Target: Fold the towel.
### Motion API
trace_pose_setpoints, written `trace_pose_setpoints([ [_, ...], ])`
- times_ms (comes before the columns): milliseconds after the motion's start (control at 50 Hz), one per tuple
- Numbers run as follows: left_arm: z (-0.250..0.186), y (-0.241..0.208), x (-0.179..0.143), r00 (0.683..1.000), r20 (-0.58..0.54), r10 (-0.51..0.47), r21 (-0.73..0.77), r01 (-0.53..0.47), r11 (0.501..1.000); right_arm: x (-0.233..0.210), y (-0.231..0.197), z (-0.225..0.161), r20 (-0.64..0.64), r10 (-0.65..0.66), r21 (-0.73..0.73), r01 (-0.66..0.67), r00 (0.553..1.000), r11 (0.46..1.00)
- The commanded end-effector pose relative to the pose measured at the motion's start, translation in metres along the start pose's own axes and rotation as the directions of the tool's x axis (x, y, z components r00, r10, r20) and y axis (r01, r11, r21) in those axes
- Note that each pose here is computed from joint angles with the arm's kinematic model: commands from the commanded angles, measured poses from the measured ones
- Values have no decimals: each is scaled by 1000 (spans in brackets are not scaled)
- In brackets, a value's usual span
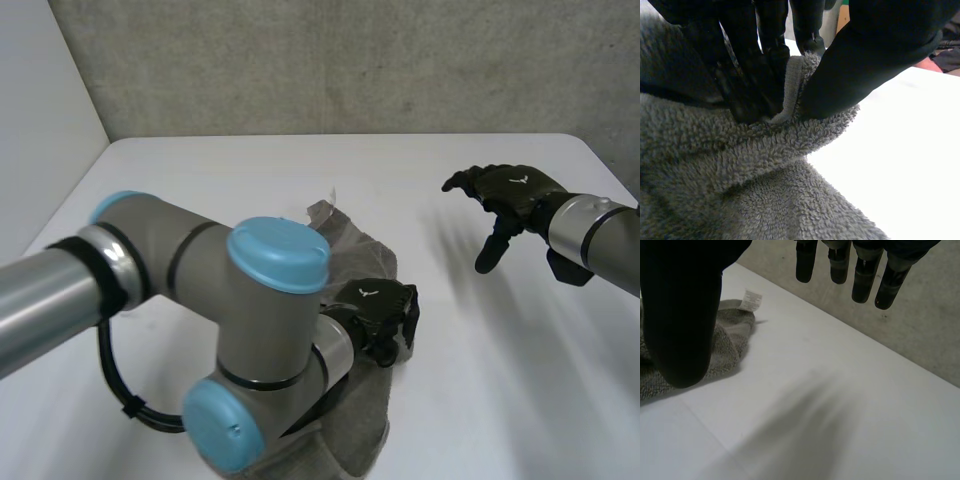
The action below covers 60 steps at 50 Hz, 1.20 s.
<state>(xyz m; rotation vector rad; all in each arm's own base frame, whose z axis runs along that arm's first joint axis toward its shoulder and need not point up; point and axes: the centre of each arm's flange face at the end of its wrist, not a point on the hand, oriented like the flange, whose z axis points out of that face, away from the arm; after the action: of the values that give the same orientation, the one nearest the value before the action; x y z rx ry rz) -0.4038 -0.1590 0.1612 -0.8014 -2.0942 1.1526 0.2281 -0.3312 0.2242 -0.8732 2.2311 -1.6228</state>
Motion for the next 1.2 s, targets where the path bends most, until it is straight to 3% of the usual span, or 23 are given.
trace_pose_setpoints([
  [20,-43,7,-5,1000,22,-14,-48,15,999,-9,-12,16,71,-92,67,87,993,994],
  [160,-78,8,-8,999,45,-18,-30,20,999,-43,-29,31,141,-340,186,313,930,931],
  [340,-107,-24,-77,965,235,-120,121,93,988,-72,-35,31,221,-411,259,353,884,899],
  [440,-116,-24,-105,935,318,-158,139,119,983,-102,-29,26,340,-476,336,368,811,867],
  [500,-119,-16,-116,919,356,-168,118,134,984,-108,-26,26,355,-494,345,380,793,858],
  [540,-120,-11,-120,913,372,-165,103,136,985,-121,-18,26,373,-548,362,426,749,829],
  [560,-121,-6,-123,909,383,-161,88,138,987,-121,-18,26,373,-548,362,426,749,829],
  [600,-123,-1,-125,907,391,-158,71,141,987,-128,-6,26,385,-606,363,490,696,793],
  [660,-123,6,-125,907,394,-151,55,140,989,-130,1,26,390,-636,359,525,667,771],
  [760,-122,11,-121,912,384,-143,57,130,990,-135,27,25,438,-711,342,629,550,698],
  [820,-122,12,-118,917,375,-136,62,122,991,-136,32,25,442,-727,345,649,525,678],
  [860,-121,13,-116,921,367,-130,62,115,991,-141,39,24,444,-753,362,672,485,646],
  [1040,-95,30,-114,935,339,-106,28,102,994,-138,41,28,423,-752,322,692,505,646],
  [1200,-72,30,-125,922,375,-93,64,74,995,-135,30,34,385,-700,312,629,602,712],
])
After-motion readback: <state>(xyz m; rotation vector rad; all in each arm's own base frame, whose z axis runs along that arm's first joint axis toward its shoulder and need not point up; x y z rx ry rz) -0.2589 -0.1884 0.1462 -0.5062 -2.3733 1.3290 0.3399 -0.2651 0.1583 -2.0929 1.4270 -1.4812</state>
